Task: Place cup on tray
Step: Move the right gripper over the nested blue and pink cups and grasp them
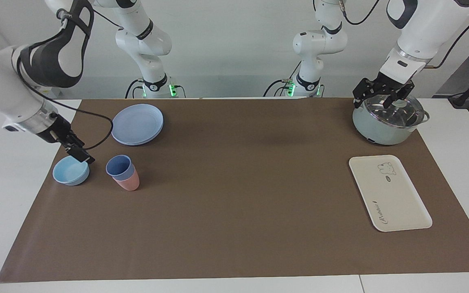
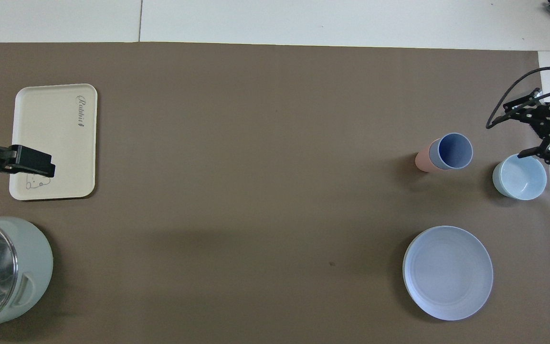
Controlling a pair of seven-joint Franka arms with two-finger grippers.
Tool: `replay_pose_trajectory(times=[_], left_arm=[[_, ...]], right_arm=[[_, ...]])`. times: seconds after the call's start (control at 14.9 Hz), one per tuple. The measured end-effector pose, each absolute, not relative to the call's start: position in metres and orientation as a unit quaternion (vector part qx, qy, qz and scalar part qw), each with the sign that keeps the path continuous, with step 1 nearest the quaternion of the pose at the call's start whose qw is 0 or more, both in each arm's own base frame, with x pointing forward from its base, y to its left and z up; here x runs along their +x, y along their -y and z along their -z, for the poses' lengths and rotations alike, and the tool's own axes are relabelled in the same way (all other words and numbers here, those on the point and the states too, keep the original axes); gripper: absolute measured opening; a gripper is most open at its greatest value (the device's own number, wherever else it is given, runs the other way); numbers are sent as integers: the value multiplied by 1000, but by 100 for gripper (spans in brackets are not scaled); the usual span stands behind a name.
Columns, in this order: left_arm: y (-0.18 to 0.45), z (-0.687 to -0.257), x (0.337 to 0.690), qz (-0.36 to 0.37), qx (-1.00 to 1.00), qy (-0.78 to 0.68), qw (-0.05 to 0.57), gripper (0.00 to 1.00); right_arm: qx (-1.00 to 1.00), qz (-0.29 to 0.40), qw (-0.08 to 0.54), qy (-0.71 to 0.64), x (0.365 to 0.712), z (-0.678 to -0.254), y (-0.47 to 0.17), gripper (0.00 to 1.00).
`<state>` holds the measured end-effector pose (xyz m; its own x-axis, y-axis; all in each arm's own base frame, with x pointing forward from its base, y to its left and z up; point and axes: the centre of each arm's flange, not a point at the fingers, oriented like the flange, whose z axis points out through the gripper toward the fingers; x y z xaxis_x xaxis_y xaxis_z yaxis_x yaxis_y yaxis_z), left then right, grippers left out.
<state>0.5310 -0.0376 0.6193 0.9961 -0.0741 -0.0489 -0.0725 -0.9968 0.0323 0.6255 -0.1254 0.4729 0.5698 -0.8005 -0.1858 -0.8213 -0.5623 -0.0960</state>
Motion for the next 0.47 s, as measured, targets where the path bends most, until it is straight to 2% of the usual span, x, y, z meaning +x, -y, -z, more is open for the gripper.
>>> replay_pose_trajectory(times=[0.47], left_arm=[[38, -619, 531, 25, 999, 37, 15, 100]], right_arm=[[-812, -118, 147, -553, 645, -388, 154, 93]])
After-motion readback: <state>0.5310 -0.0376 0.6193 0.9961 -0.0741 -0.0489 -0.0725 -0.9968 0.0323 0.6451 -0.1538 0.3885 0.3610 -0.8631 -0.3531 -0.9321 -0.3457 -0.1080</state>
